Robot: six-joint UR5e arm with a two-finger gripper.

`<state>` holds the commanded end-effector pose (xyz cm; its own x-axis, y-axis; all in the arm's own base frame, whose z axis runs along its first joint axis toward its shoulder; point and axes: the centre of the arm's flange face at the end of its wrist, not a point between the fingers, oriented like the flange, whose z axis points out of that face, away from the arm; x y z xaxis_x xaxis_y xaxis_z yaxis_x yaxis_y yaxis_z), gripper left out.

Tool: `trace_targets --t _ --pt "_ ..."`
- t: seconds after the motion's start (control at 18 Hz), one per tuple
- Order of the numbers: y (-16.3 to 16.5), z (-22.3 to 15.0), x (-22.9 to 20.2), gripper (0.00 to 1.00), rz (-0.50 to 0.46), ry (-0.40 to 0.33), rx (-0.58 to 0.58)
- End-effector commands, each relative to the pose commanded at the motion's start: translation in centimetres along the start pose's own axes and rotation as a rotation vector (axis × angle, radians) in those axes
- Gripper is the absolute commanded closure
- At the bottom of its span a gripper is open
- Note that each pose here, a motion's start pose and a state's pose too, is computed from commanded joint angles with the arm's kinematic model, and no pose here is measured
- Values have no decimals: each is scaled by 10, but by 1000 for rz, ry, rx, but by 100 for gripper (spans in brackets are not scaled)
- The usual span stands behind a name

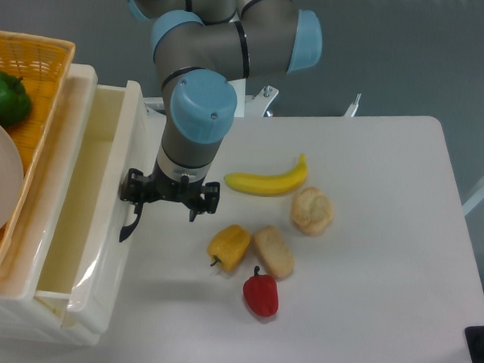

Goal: Slide the top white drawer open
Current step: 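Pull the upper drawer outward by its handle, away from the cabinet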

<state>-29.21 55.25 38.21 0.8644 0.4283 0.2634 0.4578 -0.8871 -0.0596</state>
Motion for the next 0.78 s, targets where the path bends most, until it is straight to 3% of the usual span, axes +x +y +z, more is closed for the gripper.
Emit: trace_targets --t 0.78 --pt "1 -14 -44 0 -37 -12 22"
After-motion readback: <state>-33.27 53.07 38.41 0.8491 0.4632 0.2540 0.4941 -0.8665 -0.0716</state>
